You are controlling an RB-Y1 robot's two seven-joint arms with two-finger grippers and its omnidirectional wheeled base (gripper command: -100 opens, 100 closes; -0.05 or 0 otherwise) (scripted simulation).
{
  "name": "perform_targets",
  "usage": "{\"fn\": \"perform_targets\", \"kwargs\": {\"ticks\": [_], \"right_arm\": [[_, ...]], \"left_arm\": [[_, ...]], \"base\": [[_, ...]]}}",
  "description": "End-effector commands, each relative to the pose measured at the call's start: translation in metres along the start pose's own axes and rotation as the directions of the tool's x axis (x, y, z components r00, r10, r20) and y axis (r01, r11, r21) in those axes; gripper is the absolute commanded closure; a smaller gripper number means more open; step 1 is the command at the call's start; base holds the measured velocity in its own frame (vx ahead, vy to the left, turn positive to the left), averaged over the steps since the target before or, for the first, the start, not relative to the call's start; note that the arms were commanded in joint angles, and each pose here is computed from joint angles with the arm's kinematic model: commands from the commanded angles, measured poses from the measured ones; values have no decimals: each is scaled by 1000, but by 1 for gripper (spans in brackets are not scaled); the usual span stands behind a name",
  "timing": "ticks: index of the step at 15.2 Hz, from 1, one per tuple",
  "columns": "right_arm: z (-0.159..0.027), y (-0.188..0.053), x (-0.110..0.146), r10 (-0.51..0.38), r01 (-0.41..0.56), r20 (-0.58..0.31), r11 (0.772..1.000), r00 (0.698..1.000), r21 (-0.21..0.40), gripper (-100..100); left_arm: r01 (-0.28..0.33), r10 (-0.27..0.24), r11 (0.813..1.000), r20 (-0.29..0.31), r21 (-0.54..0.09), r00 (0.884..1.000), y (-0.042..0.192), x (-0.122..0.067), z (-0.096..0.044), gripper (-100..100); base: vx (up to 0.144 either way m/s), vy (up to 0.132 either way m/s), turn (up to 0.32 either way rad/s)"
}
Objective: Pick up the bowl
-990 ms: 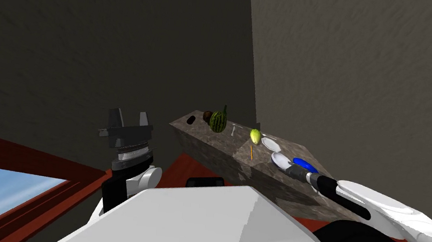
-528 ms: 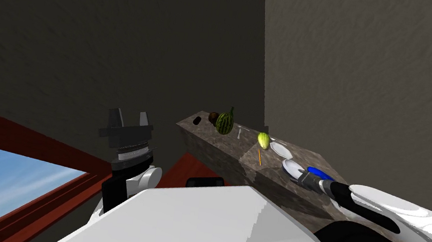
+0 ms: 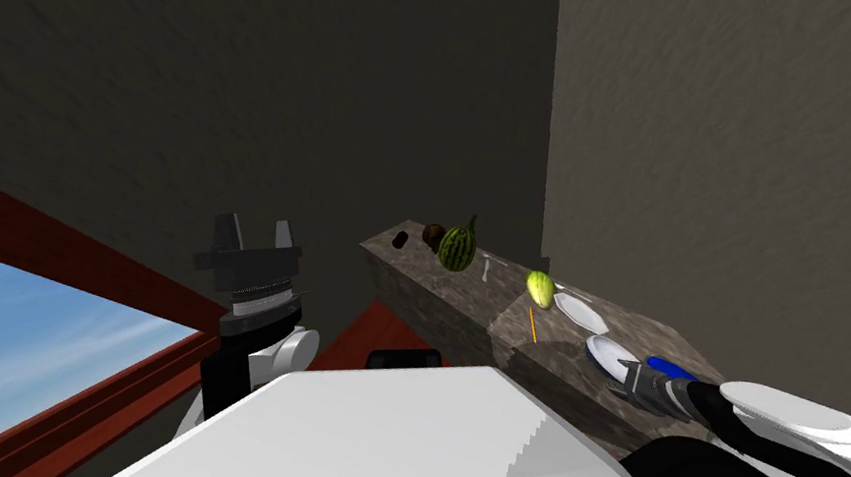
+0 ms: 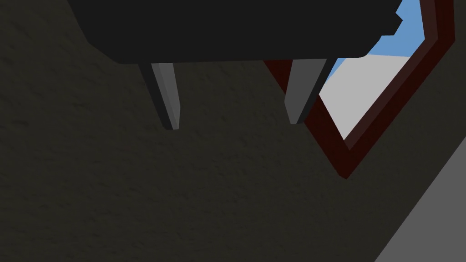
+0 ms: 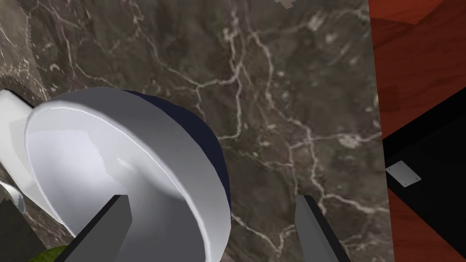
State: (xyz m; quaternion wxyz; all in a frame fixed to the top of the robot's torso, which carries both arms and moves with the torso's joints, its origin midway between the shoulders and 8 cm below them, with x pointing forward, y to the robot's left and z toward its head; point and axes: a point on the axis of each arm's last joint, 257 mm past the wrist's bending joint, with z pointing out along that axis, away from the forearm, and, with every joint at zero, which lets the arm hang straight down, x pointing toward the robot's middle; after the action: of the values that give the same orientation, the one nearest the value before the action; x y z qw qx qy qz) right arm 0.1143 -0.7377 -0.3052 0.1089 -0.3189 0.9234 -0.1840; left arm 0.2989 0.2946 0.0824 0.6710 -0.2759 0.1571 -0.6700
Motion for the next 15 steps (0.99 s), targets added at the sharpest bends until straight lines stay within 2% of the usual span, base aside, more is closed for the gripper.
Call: {"fn": "perform_targets", "kwargs": {"ticks": [1,2,3,6,7,8,12,15], "right_arm": [[-4,1,6,-14,14,-18,1000,1000,-8,-100],[-2,2,4,-9,9,-10,1000,1000,-6,-100],[2,13,13,2,-2,-17,1000,1000,-6,-100],[9,29,23,17,-17,-23,1000,1000,-8,-100],[6,20,19,13,-13,-19,1000,1000,-6,-100],[7,21,20,12,-12,-20,1000,1000,-6,100],[7,22,20,11,-11,-20,1000,1000,-8,100],[-3,1,4,-10,10,-12,1000,1000,-6,100]], "left_arm": [[0,0,1000,0,0,1000,0,0,0,0],[0,0,1000,0,0,1000,0,0,0,0],[0,0,1000,0,0,1000,0,0,0,0],[0,0,1000,0,0,1000,0,0,0,0],[0,0,1000,0,0,1000,0,0,0,0],[0,0,1000,0,0,1000,0,0,0,0],[0,0,1000,0,0,1000,0,0,0,0],[0,0,1000,0,0,1000,0,0,0,0]], "base": [[39,37,42],[20,16,4],[24,-10,79],[16,-38,95],[-14,-12,33],[0,0,0],[0,0,0],[0,21,-113]]}}
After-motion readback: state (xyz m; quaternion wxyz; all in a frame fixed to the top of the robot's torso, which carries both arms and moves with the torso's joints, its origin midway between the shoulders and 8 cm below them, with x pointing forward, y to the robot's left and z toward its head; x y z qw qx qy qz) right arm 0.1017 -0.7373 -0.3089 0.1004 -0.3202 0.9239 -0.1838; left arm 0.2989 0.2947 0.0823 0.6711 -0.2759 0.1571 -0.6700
